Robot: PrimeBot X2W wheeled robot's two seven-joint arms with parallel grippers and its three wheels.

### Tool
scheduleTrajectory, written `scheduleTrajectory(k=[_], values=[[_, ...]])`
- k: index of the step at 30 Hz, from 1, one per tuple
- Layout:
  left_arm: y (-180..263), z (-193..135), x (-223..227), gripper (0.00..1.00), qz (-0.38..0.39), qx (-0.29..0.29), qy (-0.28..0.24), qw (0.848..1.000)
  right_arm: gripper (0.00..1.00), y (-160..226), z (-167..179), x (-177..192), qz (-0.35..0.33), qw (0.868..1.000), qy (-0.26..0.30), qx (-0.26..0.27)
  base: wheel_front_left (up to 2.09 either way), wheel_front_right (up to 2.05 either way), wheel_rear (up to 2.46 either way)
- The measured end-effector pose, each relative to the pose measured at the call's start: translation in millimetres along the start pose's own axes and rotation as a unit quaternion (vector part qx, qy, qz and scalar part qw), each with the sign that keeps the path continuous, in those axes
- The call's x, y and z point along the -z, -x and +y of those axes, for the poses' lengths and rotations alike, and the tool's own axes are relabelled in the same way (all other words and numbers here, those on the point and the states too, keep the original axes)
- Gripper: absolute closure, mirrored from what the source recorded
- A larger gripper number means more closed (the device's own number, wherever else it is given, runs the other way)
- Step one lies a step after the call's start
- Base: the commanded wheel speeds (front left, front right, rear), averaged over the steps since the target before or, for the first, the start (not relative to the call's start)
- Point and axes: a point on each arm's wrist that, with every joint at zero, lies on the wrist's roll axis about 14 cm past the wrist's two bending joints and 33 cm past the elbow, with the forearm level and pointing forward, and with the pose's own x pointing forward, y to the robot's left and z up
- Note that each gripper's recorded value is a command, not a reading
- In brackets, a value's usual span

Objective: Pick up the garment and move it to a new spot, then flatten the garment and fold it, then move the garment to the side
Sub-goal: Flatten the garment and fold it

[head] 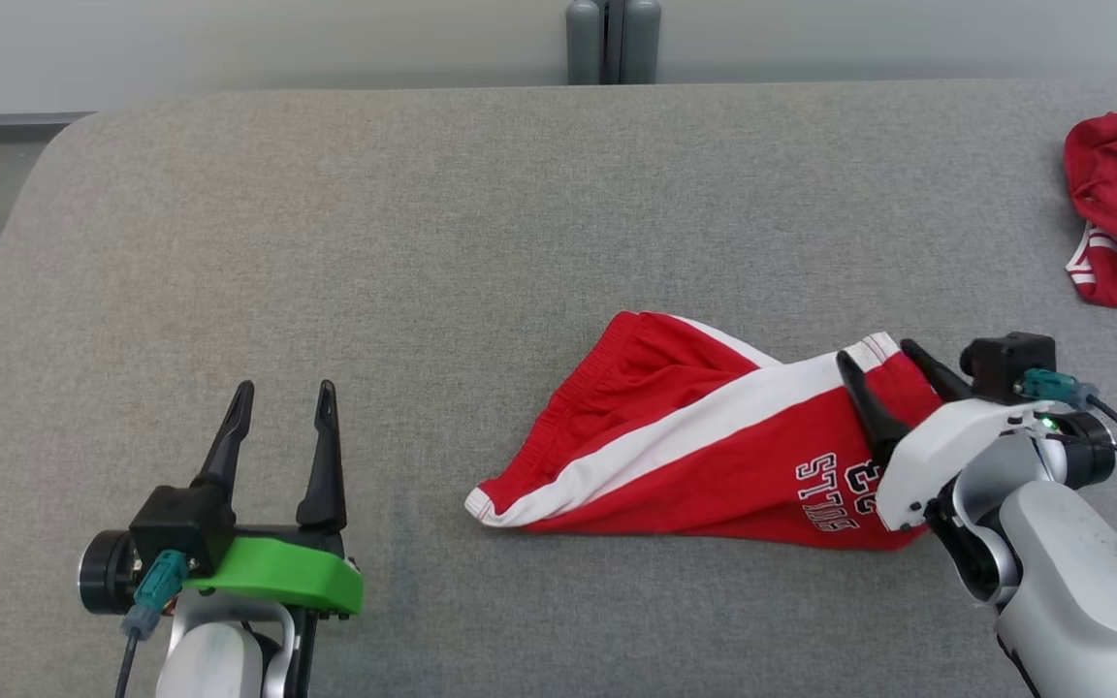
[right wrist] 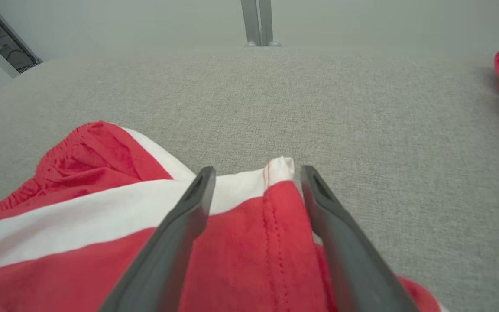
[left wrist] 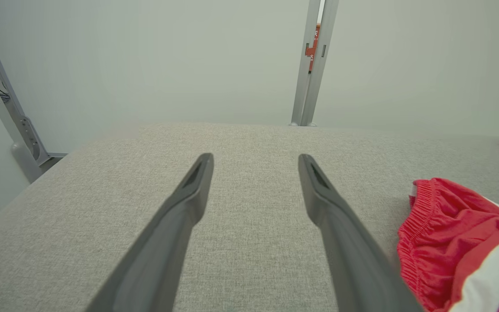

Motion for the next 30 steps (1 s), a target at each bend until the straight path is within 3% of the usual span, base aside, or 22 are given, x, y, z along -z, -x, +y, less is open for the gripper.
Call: scheduleTrajectory(k=[2,3,5,9,17,24,30], values=[[-2,-2,0,0.0,0.0,0.003,0.0,1.0,0.06,-3,3,8,0.031,1.0,-0.004,-0.006,0.0,0.0,0.0],[-2,-2,0,0.0,0.0,0.004,0.0,1.0,0.52,-5,4,13,0.049,0.999,-0.006,-0.008,0.0,0.0,0.0],[-3,-2,1,0.0,0.001,0.004,0.003,1.0,1.0,-8,7,16,0.064,0.998,-0.003,-0.016,0.0,0.0,0.0],[-2,2,1,0.0,0.002,-0.003,0.005,1.0,1.0,-17,12,1,0.044,0.999,-0.001,-0.026,0.0,0.0,0.0],[3,4,-1,0.0,-0.001,-0.009,0.006,1.0,1.0,-10,25,-47,-0.073,0.996,0.029,-0.045,0.0,0.0,0.0],[4,-3,-1,0.0,-0.001,0.001,0.008,1.0,1.0,35,26,-26,-0.087,0.995,0.003,-0.04,0.0,0.0,0.0],[-3,-14,3,0.0,0.003,0.017,0.011,1.0,1.0,75,23,15,-0.046,0.997,-0.055,-0.008,0.0,0.0,0.0]])
